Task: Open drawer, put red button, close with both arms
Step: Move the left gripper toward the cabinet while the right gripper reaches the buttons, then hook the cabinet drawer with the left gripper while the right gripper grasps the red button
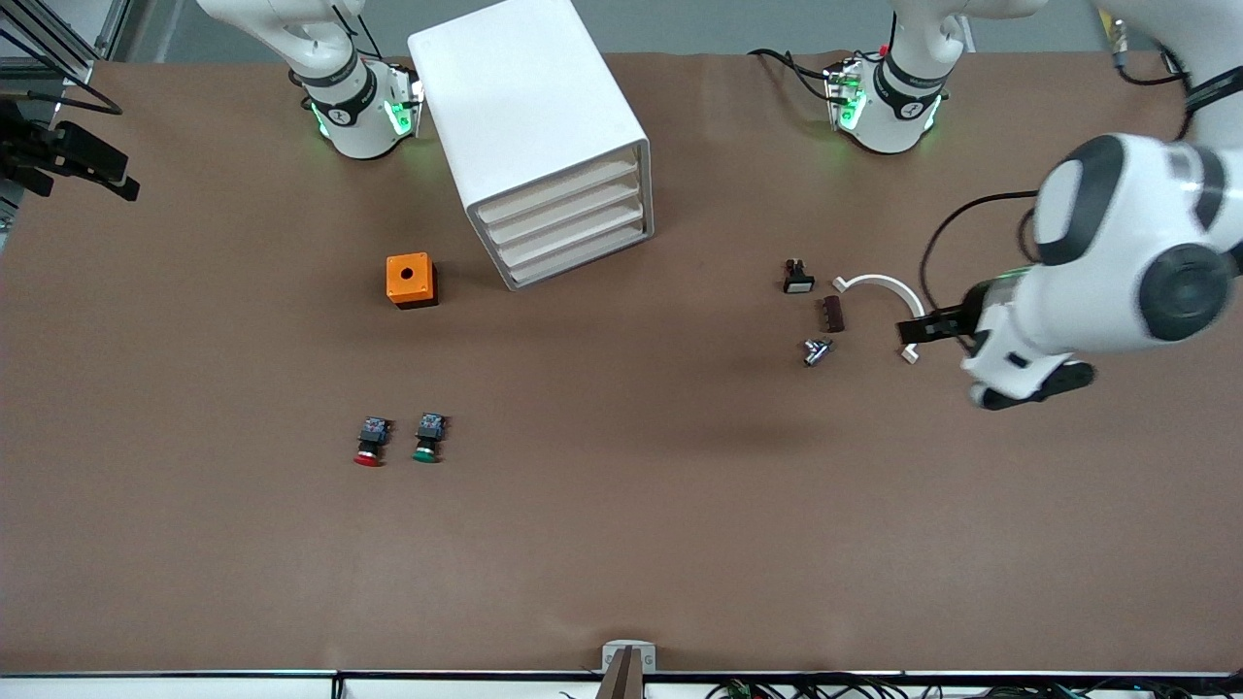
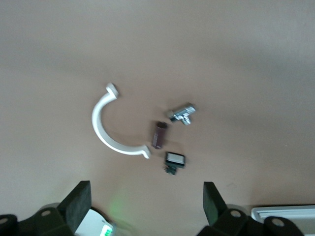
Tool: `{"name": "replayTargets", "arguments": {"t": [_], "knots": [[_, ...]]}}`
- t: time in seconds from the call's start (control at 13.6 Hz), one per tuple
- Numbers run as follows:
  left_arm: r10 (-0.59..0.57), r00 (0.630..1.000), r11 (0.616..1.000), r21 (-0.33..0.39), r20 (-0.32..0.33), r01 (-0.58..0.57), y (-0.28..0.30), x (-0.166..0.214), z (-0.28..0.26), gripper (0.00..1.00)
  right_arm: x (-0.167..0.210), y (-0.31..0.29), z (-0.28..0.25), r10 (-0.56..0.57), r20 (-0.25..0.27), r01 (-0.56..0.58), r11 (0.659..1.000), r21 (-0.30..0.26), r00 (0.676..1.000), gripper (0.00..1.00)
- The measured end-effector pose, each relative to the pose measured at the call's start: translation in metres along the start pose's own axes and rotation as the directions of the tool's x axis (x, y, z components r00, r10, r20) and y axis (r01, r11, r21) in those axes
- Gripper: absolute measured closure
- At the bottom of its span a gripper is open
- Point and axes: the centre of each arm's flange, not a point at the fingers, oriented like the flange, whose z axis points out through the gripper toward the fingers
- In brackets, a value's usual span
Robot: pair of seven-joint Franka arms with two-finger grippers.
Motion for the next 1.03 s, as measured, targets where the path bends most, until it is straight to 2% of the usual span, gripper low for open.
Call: {"name": "replayTargets", "arguments": {"t": [0.15,0.22,0.37,0.44,0.59,0.74,0.88,1.03], "knots": [[-0.120,0.991,0.992,-0.036,0.064,0.123,0.043,-0.017,0.015,0.00,0.017,-0.001,0.022,0.001,0.039,-0.001,1.000,-0.005,0.999,0.00],[-0.199,0.974,0.977,-0.061,0.112,0.206,0.060,-0.022,0.020,0.00,0.031,-0.001,0.038,0.003,0.055,-0.003,1.000,-0.008,0.998,0.00],[-0.345,0.913,0.927,-0.074,0.219,0.368,0.088,-0.028,0.034,0.00,0.063,0.001,0.079,0.013,0.101,-0.011,1.000,-0.016,0.995,0.00],[-0.414,0.868,0.893,-0.060,0.273,0.445,0.101,-0.031,0.043,0.00,0.078,0.003,0.100,0.018,0.116,-0.016,1.000,-0.020,0.993,0.00],[-0.543,0.753,0.811,0.001,0.371,0.585,0.126,-0.036,0.063,0.00,0.102,0.005,0.135,0.025,0.126,-0.022,0.999,-0.026,0.992,0.00],[-0.664,0.610,0.708,0.102,0.432,0.699,0.151,-0.041,0.085,0.00,0.120,0.004,0.163,0.028,0.107,-0.025,0.999,-0.029,0.994,0.00],[-0.763,0.449,0.593,0.227,0.465,0.773,0.173,-0.046,0.113,0.00,0.132,-0.002,0.191,0.042,0.043,-0.041,0.999,-0.025,0.998,0.00],[-0.831,0.302,0.488,0.351,0.466,0.799,0.195,-0.051,0.142,0.00,0.138,-0.025,0.228,0.083,-0.034,-0.083,0.997,0.003,0.996,0.00]]}}
